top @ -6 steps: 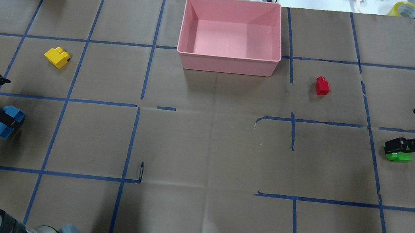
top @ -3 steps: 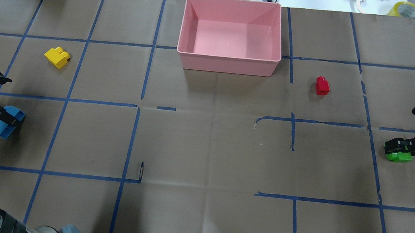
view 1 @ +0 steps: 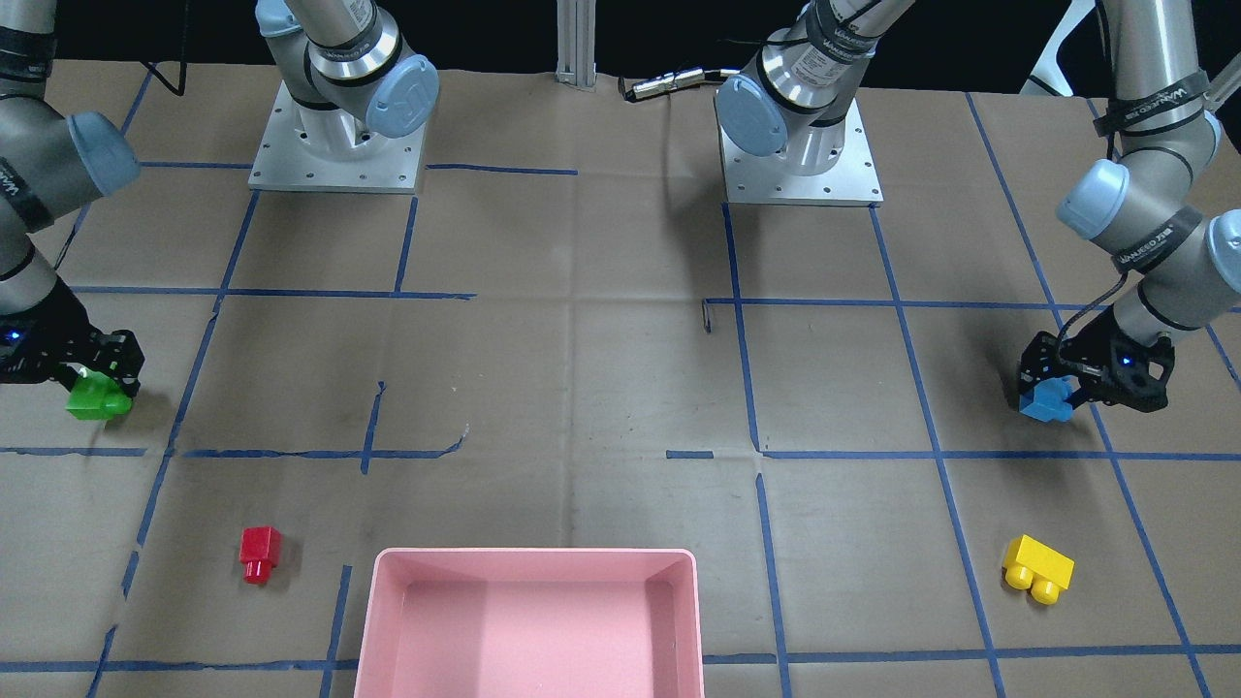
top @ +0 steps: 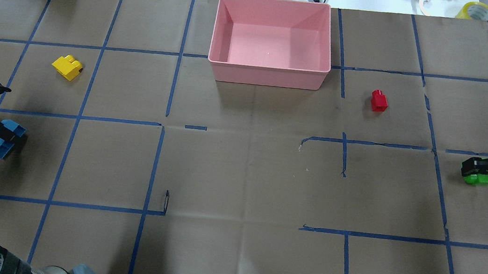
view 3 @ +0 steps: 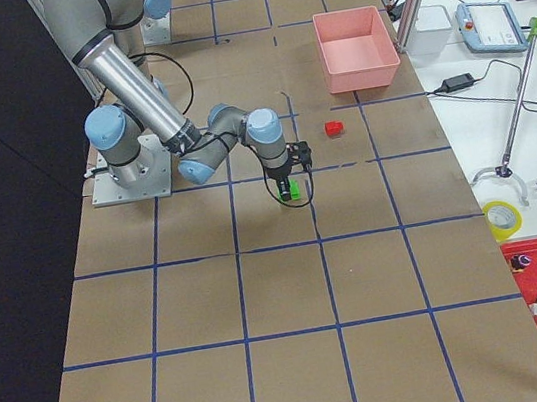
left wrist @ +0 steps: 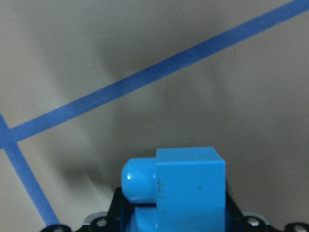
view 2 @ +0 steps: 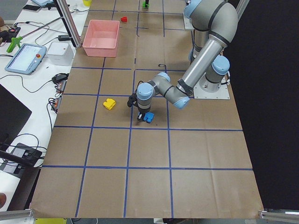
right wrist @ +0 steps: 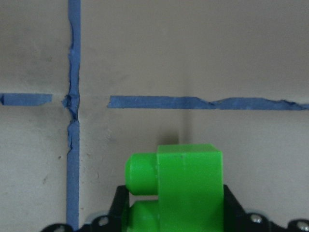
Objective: Put all blocks into box
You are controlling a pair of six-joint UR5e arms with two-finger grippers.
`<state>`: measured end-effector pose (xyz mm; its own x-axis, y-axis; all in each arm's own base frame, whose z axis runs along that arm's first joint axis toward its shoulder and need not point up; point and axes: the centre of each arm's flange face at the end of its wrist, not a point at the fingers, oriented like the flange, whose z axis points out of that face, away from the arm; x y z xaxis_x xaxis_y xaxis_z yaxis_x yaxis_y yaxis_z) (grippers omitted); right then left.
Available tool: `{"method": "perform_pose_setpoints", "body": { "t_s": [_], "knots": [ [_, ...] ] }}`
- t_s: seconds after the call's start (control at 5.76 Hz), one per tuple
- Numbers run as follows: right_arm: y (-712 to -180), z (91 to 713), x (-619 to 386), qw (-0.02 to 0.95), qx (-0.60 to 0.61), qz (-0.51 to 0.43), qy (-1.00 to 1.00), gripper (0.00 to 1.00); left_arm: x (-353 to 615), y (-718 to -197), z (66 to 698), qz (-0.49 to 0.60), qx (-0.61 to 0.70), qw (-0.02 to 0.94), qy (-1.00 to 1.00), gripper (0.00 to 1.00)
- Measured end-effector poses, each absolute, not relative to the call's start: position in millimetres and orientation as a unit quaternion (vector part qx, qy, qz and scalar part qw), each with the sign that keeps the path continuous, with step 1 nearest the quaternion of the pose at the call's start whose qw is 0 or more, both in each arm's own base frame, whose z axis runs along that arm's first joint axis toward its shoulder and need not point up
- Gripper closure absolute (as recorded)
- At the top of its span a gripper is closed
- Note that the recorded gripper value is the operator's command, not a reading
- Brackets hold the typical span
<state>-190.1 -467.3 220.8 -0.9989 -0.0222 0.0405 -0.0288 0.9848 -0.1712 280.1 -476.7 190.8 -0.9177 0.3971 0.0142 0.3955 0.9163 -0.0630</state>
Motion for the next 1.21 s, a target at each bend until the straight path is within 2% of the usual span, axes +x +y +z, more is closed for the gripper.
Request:
{"method": "perform_pose_setpoints", "body": {
  "t_s": [0.35,0.69,1.04,1.21],
  "knots": [
    [-499,310,-165,0.008,0.047,0.102,-0.994,0.94,288,-496,280,0.063,-0.194,-0.026,-0.979,0.57],
    [-566,364,-50,-0.086,0.164,0.166,-0.969,0.95,264,-513,395,0.055,-0.147,-0.012,-0.988,0.57],
    [-648,382,95,-0.154,0.29,0.217,-0.919,0.95,222,-542,436,0.05,-0.073,0.006,-0.996,0.57],
    [-687,374,163,-0.17,0.33,0.223,-0.901,0.9,197,-556,435,0.048,-0.046,0.015,-0.998,0.57]
  ]
}}
